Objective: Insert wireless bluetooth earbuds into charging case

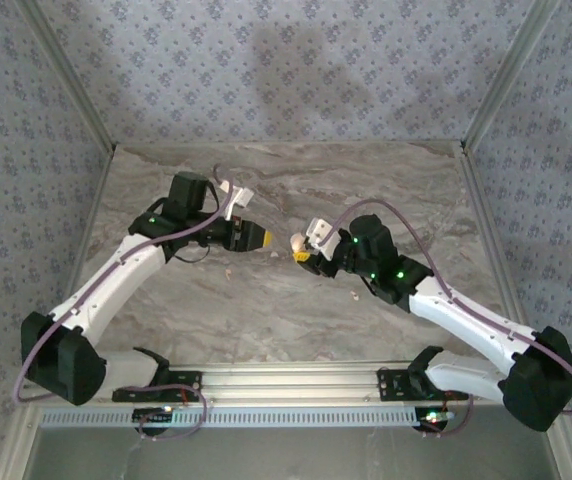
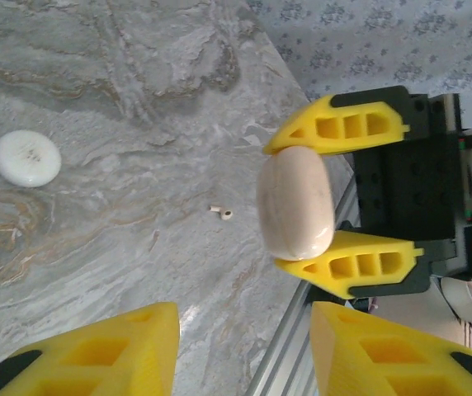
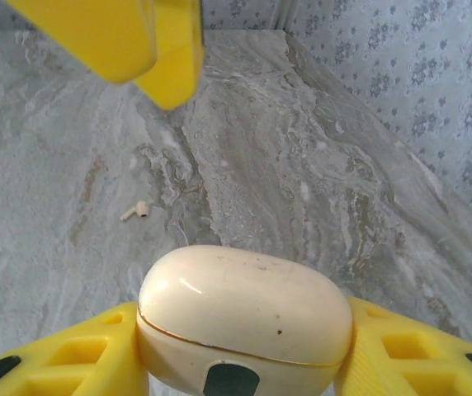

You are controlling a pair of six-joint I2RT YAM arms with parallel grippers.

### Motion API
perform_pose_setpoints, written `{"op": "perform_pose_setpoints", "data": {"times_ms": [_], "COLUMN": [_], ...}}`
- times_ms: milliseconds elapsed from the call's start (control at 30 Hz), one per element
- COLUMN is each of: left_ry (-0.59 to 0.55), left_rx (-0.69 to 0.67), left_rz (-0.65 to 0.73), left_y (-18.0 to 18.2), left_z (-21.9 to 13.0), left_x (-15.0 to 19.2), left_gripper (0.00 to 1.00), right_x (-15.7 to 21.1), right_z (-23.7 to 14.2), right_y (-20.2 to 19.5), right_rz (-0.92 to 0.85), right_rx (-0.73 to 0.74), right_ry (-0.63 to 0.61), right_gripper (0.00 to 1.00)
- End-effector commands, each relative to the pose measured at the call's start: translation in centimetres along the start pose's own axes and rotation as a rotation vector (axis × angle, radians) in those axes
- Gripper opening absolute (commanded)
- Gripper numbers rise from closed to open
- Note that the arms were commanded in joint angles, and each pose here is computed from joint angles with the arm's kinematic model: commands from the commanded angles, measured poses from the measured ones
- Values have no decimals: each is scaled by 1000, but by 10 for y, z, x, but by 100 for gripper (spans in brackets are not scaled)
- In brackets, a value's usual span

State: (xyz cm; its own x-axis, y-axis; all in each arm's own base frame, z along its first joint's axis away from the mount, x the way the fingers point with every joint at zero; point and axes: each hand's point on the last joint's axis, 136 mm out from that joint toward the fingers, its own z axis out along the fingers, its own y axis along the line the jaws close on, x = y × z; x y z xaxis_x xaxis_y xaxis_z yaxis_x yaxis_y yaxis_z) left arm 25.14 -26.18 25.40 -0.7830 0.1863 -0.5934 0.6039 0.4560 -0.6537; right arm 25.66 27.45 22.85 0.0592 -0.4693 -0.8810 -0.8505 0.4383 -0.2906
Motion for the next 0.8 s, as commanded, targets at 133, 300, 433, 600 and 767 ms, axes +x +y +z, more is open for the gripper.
{"op": "perform_pose_setpoints", "data": {"times_ms": [133,300,433,600,767], "left_ry": [1,1,7,16,19], "left_rx": [35,40,46,32,9], "left_rz": [41,48,59,71,82], "left_y": [-12,-16,-21,-25,-28], "left_z": [1,4,7,11,15], "left_x": [-7,-9,-10,-12,-13], "left_gripper": [46,45,45,45,45], "right_x": [-18,-17,-17,-18,-20], "right_z": [-6,-6,-7,-9,-12], "right_y": [-4,-5,-4,-5,-5], "right_rz": [-184,-219,-255,-292,-314], "right_rx": [3,10,21,43,48], "right_ry": [-45,-48,-63,-79,-87], "right_gripper": [50,50,50,50,50]}}
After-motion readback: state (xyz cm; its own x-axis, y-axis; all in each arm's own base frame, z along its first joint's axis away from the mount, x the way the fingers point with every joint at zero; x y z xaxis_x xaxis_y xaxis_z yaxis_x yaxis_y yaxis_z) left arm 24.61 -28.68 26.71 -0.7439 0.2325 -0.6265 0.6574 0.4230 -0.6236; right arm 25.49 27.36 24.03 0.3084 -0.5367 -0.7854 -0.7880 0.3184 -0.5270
